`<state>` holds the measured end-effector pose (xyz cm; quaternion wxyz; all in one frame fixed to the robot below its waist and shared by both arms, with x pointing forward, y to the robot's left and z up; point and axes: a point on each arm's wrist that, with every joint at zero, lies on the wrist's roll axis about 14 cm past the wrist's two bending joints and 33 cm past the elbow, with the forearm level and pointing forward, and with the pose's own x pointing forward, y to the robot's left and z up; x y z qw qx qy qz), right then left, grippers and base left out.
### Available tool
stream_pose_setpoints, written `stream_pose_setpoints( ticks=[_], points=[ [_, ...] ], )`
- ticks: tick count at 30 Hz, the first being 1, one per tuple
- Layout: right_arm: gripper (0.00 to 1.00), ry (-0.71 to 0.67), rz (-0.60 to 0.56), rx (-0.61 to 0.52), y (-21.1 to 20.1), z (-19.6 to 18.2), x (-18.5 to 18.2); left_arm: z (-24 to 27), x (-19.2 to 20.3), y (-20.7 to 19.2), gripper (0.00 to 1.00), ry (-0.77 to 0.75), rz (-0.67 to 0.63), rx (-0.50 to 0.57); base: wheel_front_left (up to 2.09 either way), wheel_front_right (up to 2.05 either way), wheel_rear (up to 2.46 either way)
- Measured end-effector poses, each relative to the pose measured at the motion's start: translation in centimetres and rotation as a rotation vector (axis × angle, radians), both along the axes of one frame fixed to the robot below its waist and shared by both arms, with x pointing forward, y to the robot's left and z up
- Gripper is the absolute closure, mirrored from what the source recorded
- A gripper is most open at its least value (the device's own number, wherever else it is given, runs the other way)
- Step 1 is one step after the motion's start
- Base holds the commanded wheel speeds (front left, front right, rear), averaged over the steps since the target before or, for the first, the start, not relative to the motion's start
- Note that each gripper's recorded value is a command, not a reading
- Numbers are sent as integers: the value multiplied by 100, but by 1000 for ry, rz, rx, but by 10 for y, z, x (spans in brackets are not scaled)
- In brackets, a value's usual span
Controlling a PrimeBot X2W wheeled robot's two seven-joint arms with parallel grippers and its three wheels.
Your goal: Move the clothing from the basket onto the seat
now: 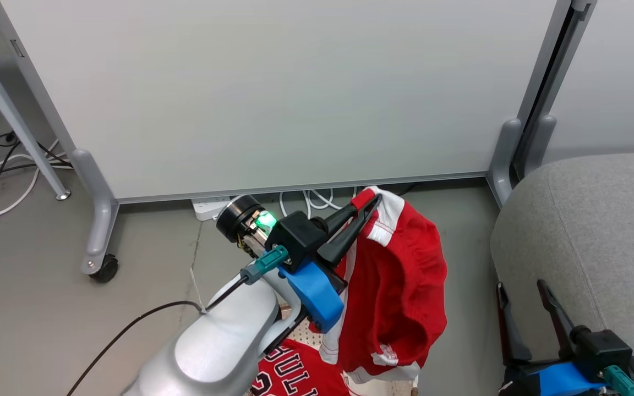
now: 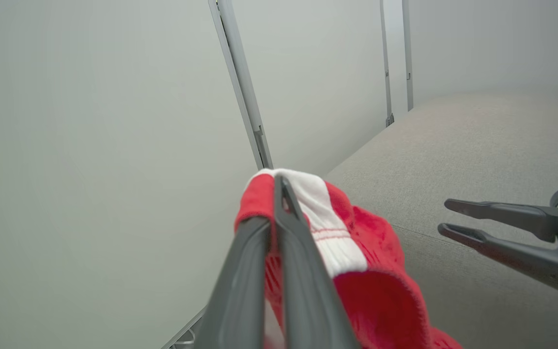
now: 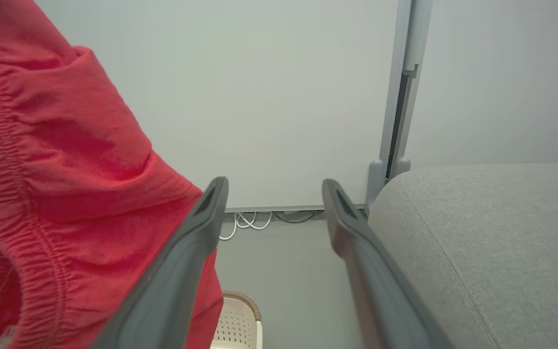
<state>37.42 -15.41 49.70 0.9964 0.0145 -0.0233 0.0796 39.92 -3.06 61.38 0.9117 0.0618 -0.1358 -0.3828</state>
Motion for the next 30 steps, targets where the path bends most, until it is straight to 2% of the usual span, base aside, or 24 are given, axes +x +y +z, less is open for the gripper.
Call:
stream_pose_setpoints(
  ticks=[11,30],
  points=[
    [0,-26,76,-10,23,8,-1,5,2,3,100,-15,6,8,0,0,0],
    [0,-160,417,-90,122,47,2,-1,10,3,100,4,13,11,0,0,0]
  ],
)
